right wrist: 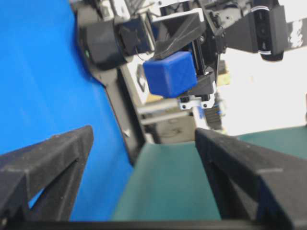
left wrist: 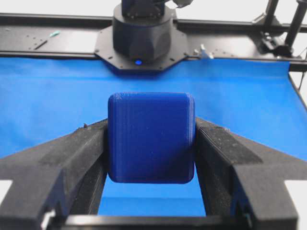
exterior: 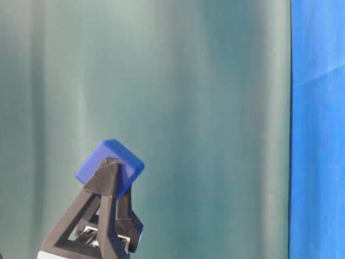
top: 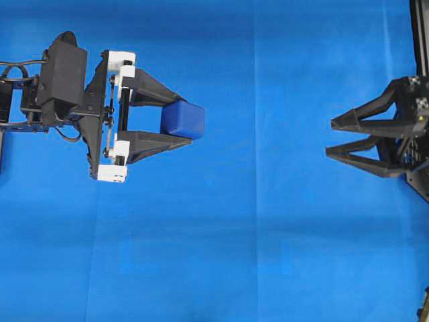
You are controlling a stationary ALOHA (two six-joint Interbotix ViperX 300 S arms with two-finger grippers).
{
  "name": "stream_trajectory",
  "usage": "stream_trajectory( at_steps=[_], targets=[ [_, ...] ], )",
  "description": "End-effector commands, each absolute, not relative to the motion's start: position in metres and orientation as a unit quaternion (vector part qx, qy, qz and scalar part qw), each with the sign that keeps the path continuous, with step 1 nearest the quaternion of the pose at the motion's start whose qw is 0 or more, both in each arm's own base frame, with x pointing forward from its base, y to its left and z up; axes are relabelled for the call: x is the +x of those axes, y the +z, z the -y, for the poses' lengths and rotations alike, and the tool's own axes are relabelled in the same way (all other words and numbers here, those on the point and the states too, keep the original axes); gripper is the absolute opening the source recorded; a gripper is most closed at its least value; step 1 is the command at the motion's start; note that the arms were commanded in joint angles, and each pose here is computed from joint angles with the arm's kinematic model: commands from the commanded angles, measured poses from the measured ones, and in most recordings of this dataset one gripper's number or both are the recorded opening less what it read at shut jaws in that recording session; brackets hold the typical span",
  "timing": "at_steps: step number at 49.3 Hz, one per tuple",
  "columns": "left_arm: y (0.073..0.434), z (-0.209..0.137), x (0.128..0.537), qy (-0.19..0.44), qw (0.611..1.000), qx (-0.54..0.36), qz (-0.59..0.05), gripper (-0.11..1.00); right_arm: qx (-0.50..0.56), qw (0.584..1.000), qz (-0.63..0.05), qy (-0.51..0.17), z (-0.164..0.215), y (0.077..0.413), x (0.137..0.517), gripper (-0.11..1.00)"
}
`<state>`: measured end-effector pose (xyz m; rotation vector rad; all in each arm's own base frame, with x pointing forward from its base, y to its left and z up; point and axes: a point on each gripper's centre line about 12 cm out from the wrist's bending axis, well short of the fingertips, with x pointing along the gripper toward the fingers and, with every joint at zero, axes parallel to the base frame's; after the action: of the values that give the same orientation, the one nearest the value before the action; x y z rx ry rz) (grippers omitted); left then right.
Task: Handover the blue block to the right arm after grasping it with the left arm, then place it in the designated position.
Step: 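Rotate the right gripper and open it toward the held cube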
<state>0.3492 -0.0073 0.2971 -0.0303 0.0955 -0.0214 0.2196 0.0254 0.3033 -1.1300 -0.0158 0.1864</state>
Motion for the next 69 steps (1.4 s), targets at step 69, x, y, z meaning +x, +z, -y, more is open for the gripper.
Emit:
stream_trajectory(
  at_steps=[69],
  targets=[
    [0.3083, 0.0083, 0.3468, -0.012, 0.999, -0.028, -0.029, 0.46, -0.588, 0.803, -0.002, 0.092, -0.0275, 0.3071, 0.2220, 0.93]
  ],
)
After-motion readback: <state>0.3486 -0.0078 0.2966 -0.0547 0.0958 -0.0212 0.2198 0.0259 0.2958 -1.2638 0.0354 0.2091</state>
